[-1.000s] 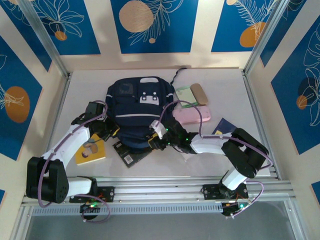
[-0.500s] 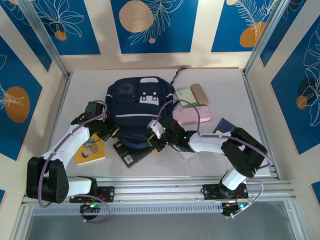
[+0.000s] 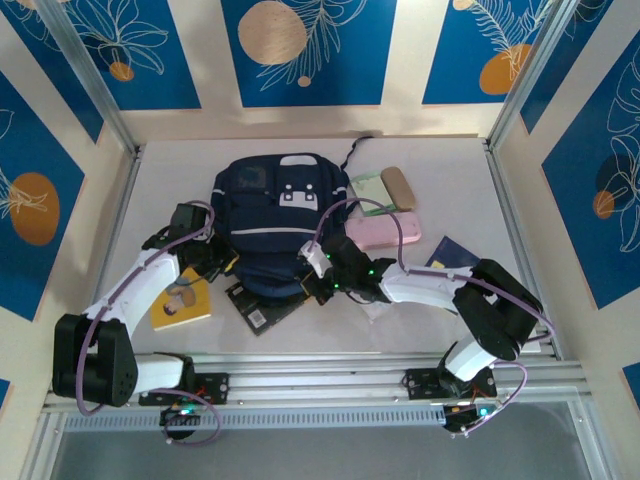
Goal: Pack the student bag
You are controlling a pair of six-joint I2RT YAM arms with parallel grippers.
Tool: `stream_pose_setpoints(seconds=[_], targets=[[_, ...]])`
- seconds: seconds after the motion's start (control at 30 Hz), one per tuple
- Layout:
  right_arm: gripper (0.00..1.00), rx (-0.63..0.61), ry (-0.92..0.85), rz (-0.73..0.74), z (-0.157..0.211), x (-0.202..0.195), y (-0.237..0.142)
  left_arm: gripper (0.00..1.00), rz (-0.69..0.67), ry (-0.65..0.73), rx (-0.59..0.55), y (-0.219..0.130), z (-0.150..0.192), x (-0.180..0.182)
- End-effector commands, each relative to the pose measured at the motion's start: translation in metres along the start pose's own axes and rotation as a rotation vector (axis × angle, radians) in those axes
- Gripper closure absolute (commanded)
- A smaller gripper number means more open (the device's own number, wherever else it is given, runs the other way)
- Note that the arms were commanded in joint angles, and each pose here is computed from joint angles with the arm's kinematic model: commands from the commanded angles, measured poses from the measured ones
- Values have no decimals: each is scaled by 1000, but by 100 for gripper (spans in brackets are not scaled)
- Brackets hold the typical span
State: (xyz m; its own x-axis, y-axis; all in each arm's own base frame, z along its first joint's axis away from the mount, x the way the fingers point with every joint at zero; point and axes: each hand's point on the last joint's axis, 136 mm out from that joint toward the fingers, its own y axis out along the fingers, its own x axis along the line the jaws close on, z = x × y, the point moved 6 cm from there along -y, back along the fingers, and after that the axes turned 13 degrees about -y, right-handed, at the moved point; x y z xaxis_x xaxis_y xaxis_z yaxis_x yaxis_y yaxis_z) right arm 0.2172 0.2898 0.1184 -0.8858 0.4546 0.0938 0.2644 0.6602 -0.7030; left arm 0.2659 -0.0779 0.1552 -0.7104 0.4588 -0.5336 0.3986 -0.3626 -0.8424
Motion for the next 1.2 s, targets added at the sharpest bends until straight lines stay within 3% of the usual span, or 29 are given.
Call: stream_pose_setpoints(seconds=[0.0, 0.3, 0.5, 0.8, 1.0, 1.07, 1.13, 1.17], targets=[[100, 100, 90, 64, 9, -11, -4, 100, 75, 34, -14, -11, -2, -13], [100, 3, 70, -107, -16, 8, -2, 100, 84, 29, -6, -11, 0, -13], [100, 35, 54, -109, -20, 10, 12, 100, 89, 28, -6, -13, 0, -14], [83, 98, 41, -89, -10, 11, 27, 100, 89, 32, -3, -14, 0, -16], [80, 126, 37, -78, -7, 10, 35, 100, 91, 29, -2, -13, 0, -16], [86, 146, 36, -62, -4, 8, 38, 100, 91, 28, -3, -13, 0, -16], [100, 158, 44, -50, -3, 4, 38, 100, 88, 31, -5, -13, 0, -16], [100, 158, 51, -47, -2, 3, 37, 100, 85, 29, -6, -13, -1, -15]])
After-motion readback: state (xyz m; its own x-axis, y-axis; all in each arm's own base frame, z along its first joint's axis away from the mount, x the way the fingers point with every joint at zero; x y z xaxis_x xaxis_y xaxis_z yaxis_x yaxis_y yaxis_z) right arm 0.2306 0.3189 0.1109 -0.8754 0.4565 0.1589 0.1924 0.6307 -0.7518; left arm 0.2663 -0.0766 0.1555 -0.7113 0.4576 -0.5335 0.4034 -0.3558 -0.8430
